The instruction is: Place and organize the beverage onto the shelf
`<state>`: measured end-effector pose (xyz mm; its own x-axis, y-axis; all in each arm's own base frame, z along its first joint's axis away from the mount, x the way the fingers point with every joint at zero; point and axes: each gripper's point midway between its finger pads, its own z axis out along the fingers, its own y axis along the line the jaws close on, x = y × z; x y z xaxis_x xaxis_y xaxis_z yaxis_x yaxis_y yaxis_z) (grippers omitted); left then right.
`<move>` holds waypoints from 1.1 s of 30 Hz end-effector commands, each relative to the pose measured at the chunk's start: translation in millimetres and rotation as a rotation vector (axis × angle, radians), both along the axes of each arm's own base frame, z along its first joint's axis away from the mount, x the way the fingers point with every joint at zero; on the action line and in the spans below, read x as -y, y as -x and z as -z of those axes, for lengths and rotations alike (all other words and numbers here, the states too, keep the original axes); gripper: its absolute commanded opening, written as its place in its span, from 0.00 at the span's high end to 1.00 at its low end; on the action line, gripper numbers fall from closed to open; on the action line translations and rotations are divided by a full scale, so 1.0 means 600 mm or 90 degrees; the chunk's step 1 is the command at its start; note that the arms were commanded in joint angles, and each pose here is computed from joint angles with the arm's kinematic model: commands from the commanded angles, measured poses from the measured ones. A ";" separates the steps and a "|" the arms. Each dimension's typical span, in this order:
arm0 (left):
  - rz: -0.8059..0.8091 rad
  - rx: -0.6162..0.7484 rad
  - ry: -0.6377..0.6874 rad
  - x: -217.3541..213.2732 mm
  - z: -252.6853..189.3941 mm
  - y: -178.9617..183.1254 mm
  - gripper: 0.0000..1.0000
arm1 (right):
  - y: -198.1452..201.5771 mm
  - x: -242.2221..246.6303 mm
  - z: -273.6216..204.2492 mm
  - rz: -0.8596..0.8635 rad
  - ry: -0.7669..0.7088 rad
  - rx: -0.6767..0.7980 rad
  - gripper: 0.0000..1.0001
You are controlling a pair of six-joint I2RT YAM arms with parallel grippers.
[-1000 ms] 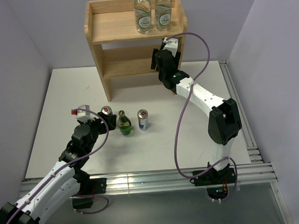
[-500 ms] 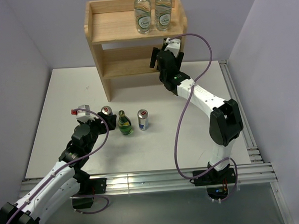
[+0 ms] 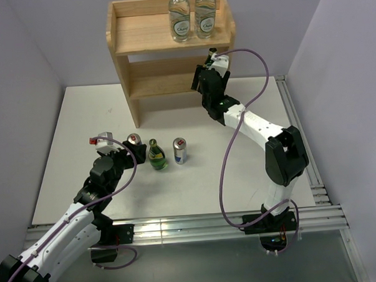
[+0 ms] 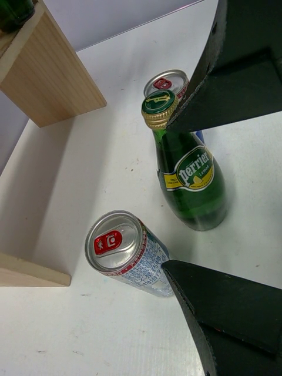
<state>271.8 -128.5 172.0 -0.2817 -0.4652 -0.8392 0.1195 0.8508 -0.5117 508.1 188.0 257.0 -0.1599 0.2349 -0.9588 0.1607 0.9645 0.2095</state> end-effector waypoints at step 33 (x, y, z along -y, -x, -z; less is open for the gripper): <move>-0.005 0.023 0.003 0.002 -0.015 -0.010 0.04 | -0.051 -0.002 -0.039 0.049 0.016 0.041 0.92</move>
